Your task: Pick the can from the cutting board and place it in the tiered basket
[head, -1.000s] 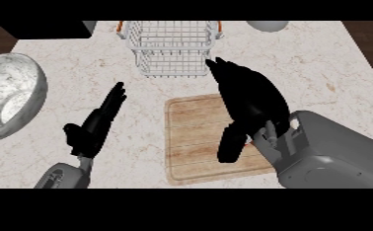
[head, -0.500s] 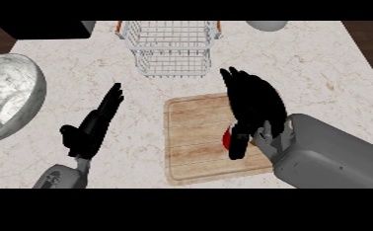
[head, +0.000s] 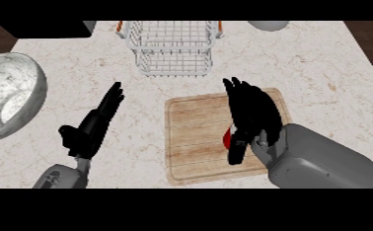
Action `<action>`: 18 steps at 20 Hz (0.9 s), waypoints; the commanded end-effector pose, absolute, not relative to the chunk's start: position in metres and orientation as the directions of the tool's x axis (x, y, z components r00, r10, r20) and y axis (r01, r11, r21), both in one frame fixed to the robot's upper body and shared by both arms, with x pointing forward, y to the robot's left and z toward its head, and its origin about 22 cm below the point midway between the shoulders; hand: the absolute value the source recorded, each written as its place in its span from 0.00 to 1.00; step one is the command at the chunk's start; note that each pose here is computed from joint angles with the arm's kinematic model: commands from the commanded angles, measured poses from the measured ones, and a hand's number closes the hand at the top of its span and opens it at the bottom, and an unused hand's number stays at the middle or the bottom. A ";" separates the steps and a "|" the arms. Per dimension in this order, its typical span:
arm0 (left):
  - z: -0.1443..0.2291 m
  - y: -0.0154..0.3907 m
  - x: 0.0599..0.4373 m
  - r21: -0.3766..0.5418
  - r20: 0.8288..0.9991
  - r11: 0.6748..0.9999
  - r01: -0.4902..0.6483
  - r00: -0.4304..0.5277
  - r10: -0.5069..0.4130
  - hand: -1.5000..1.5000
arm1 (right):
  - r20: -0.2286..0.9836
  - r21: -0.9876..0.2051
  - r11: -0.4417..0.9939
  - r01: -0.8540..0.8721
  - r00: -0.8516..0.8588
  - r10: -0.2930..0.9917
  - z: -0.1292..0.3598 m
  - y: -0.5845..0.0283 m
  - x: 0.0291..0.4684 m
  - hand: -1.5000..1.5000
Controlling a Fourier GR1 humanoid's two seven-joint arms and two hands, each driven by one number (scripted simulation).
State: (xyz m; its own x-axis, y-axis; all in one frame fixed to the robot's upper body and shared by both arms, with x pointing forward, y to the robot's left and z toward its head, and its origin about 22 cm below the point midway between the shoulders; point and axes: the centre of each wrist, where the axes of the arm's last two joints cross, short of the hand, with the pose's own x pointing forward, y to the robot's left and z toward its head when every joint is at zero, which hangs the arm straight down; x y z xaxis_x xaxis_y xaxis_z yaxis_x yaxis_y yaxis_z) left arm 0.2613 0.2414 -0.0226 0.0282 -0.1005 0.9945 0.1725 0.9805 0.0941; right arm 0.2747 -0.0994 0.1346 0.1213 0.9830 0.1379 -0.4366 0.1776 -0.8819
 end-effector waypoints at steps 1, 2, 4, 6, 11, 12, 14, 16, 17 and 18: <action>-0.017 0.245 0.266 0.107 0.993 0.982 0.158 0.037 -0.114 0.50 | 0.013 -0.875 0.173 -0.453 0.336 0.942 0.109 -0.112 0.260 0.00; -0.016 0.244 0.262 0.086 0.995 0.981 0.174 0.025 -0.092 0.50 | 0.014 -0.874 0.184 -0.449 0.357 0.934 0.117 -0.103 0.270 0.00; -0.024 0.247 0.261 0.083 0.996 0.981 0.177 0.031 -0.090 0.50 | 0.015 -0.872 0.173 -0.459 0.329 0.944 0.117 -0.107 0.258 0.00; -0.021 0.249 0.266 0.091 0.995 0.982 0.166 0.028 -0.097 0.50 | 0.031 -0.868 0.204 -0.453 0.361 0.932 0.094 -0.108 0.255 0.00; -0.015 0.245 0.272 0.091 0.995 0.976 0.196 0.015 -0.095 0.50 | 0.030 -0.860 0.202 -0.468 0.350 0.936 0.095 -0.100 0.254 0.00; -0.027 0.220 0.254 0.069 0.997 0.976 0.206 0.029 -0.076 0.50 | 0.027 -0.859 0.199 -0.472 0.345 0.938 0.104 -0.098 0.255 0.00; -0.019 0.247 0.258 0.094 0.995 0.975 0.200 0.027 -0.101 0.50 | 0.016 -0.859 0.192 -0.475 0.351 0.936 0.093 -0.109 0.252 0.00; -0.023 0.237 0.259 0.086 0.996 0.980 0.179 0.018 -0.091 0.50 | 0.029 -0.855 0.207 -0.476 0.354 0.935 0.081 -0.113 0.259 0.00; -0.012 0.236 0.257 0.102 0.994 0.978 0.185 0.006 -0.105 0.50 | 0.025 -0.859 0.199 -0.472 0.350 0.936 0.098 -0.113 0.259 0.00; -0.021 0.242 0.270 0.102 0.994 0.981 0.163 0.028 -0.108 0.50 | 0.053 -0.857 0.222 -0.466 0.349 0.936 0.079 -0.123 0.249 0.00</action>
